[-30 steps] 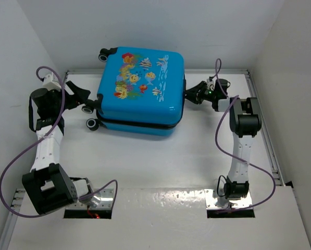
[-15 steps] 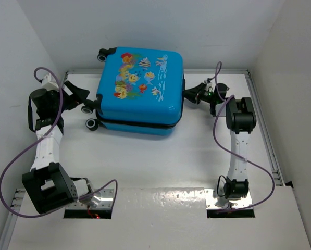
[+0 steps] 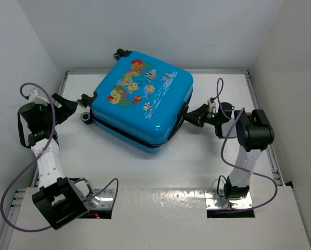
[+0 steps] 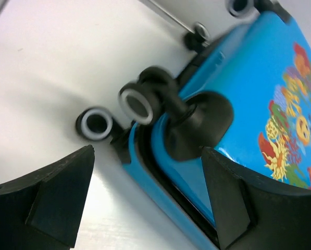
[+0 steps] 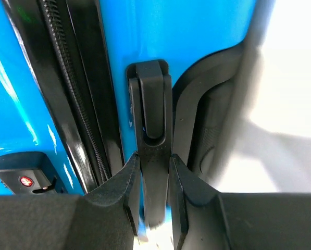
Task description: Pack the luggage
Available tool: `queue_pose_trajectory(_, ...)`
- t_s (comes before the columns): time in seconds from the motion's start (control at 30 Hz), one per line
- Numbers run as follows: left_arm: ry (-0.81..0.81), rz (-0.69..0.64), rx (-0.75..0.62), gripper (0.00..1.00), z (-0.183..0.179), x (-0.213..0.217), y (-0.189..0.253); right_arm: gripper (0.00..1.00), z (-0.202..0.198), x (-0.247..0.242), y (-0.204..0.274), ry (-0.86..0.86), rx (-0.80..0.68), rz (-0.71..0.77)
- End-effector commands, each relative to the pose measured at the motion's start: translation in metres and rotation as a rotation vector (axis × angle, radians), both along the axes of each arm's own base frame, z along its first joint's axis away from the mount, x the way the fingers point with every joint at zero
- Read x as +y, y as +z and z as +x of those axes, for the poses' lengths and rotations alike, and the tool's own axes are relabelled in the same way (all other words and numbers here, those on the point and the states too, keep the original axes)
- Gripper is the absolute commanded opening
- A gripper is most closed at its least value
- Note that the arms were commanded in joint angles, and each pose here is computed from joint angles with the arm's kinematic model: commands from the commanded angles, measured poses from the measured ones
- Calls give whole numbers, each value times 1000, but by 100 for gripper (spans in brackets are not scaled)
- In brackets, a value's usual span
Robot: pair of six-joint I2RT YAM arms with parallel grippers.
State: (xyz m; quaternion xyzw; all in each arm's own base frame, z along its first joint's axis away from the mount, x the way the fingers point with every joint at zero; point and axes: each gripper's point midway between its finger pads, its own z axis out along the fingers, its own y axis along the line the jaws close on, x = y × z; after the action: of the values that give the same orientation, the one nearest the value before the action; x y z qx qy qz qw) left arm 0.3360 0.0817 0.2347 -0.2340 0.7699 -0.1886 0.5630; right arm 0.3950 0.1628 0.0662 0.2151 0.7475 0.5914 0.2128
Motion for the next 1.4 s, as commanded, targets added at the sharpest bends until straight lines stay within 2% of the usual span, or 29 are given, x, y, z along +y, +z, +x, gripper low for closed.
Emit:
queue_pose_trajectory(0.0,85,-22,26,87,-25,13,0,0,-68,19,39,170,-193,-17)
queue_pose_trajectory(0.13,168,-65,126,86,-45,21,-11,0,-111,21,39,189,-155,3)
queue_pose_trajectory(0.2,221,-121,234,86,-58,26,-33,0,-123,15,46,194,-208,-50)
queue_pose_trajectory(0.23,243,-138,260,85,-62,26,-38,0,-143,12,20,204,9,-67)
queue_pose_trajectory(0.27,283,-169,317,83,-68,28,-50,1,-137,3,38,232,-245,-208)
queue_pose_trajectory(0.3,288,-191,335,83,-69,27,-54,3,-137,-1,33,223,-245,-273)
queue_pose_trajectory(0.33,299,-205,373,83,-70,29,-67,6,-153,-6,20,254,-170,-319)
queue_pose_trajectory(0.37,283,-233,413,83,-71,20,-79,8,-139,-18,35,198,-231,-366)
queue_pose_trajectory(0.4,291,-247,441,83,-71,18,-87,15,-130,-34,44,137,-263,-397)
queue_pose_trajectory(0.47,264,-297,494,82,-66,3,-107,21,-112,-57,61,32,-271,-440)
queue_pose_trajectory(0.6,218,-332,514,80,-48,-18,-130,21,-64,-99,107,-115,-332,-441)
queue_pose_trajectory(0.67,193,-354,515,80,-39,-28,-137,21,-56,-117,119,-144,-329,-428)
queue_pose_trajectory(0.7,155,-369,497,79,-30,-40,-139,21,-39,-130,133,-187,-354,-464)
queue_pose_trajectory(0.77,119,-401,527,79,-22,-54,-150,21,-26,-153,129,-262,-345,-521)
queue_pose_trajectory(0.8,92,-419,547,79,-21,-70,-156,21,-9,-174,130,-358,-339,-601)
queue_pose_trajectory(0.87,64,-430,539,79,-11,-83,-163,23,12,-188,124,-389,-350,-656)
queue_pose_trajectory(0.97,16,-428,479,79,13,-101,-159,26,48,-192,110,-387,-316,-651)
queue_pose_trajectory(1.0,8,-435,501,79,21,-106,-169,26,55,-192,105,-382,-300,-644)
queue_pose_trajectory(1.07,-31,-428,460,79,51,-115,-159,30,83,-190,91,-365,-254,-608)
queue_pose_trajectory(1.1,-17,-448,492,79,62,-113,-175,31,91,-189,92,-365,-260,-598)
queue_pose_trajectory(1.13,-33,-450,415,79,91,-114,-157,31,106,-189,94,-362,-273,-594)
queue_pose_trajectory(1.2,-63,-454,367,79,121,-117,-152,33,125,-179,77,-332,-260,-568)
queue_pose_trajectory(1.23,-79,-459,319,79,153,-114,-147,33,134,-171,73,-306,-260,-550)
queue_pose_trajectory(1.3,-137,-482,266,79,182,-122,-138,34,146,-155,67,-280,-234,-512)
queue_pose_trajectory(1.33,-168,-491,167,79,211,-122,-109,34,151,-150,70,-269,-237,-495)
queue_pose_trajectory(1.37,-189,-512,174,79,222,-124,-122,34,152,-141,57,-261,-185,-465)
